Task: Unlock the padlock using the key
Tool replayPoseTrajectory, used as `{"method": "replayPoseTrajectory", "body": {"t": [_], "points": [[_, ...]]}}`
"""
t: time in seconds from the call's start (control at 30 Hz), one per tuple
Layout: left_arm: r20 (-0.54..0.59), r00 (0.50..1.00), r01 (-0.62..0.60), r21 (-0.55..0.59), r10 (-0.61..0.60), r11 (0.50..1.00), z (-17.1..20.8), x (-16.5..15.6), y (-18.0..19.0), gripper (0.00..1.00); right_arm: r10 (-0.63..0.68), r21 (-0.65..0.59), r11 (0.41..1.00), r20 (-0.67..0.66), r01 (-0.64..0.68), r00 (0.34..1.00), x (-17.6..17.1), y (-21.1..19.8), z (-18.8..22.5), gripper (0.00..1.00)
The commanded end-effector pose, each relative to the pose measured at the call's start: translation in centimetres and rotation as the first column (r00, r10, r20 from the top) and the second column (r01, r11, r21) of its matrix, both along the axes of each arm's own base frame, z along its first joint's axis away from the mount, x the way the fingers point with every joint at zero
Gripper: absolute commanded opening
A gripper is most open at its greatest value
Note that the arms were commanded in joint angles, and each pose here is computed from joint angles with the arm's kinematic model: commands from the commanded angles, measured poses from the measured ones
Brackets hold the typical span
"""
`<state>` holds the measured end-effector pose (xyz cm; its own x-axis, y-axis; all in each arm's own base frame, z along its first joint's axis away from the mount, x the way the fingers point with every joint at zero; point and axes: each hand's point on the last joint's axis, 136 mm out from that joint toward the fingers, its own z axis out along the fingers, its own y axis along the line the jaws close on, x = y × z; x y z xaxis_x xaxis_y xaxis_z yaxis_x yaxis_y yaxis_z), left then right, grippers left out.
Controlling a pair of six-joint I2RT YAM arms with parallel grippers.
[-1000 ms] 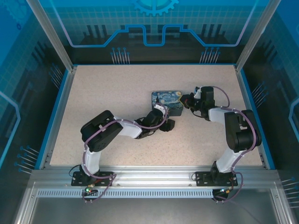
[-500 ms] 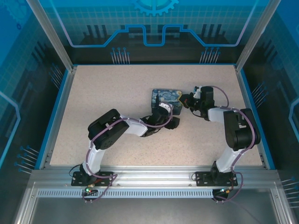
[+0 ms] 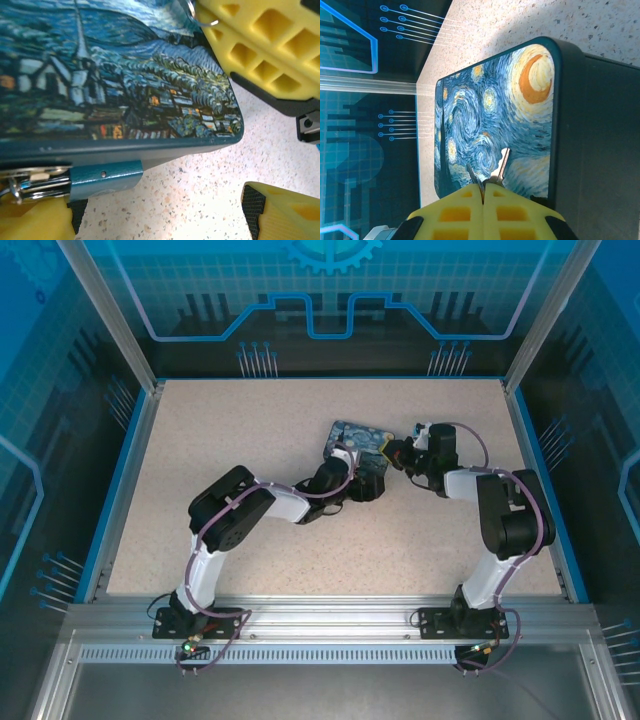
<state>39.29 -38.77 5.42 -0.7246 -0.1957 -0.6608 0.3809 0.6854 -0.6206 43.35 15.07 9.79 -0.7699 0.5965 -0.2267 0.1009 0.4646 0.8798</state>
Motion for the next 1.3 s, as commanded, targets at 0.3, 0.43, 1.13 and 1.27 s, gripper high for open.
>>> {"method": "replayPoseTrajectory", "body": {"t": [0.3, 0.43, 1.13, 1.27], "points": [[-0.015, 0.994, -0.113, -0.137, 0.112, 0.984, 1.0, 0.7, 2.6, 0.82, 0.000, -0.026, 1.000, -0.117, -0.003, 0.993, -1.1, -0.5, -3.3, 0.00], [-0.026, 0.993, -0.121, -0.113, 0.119, 0.986, 0.9, 0.7, 3.1, 0.82, 0.003, -0.026, 1.000, -0.116, -0.006, 0.993, -1.0, -0.4, -3.2, 0.00], [-0.039, 0.989, -0.146, -0.120, 0.142, 0.982, -1.4, 1.1, 0.1, 0.82, 0.005, -0.020, 1.000, -0.128, -0.007, 0.992, -1.0, -0.2, -3.7, 0.00], [-0.014, 0.989, -0.145, -0.215, 0.145, 0.966, 0.0, 1.0, 0.4, 0.82, 0.008, -0.021, 1.000, -0.126, -0.011, 0.992, -1.0, -0.1, -3.5, 0.00]]}}
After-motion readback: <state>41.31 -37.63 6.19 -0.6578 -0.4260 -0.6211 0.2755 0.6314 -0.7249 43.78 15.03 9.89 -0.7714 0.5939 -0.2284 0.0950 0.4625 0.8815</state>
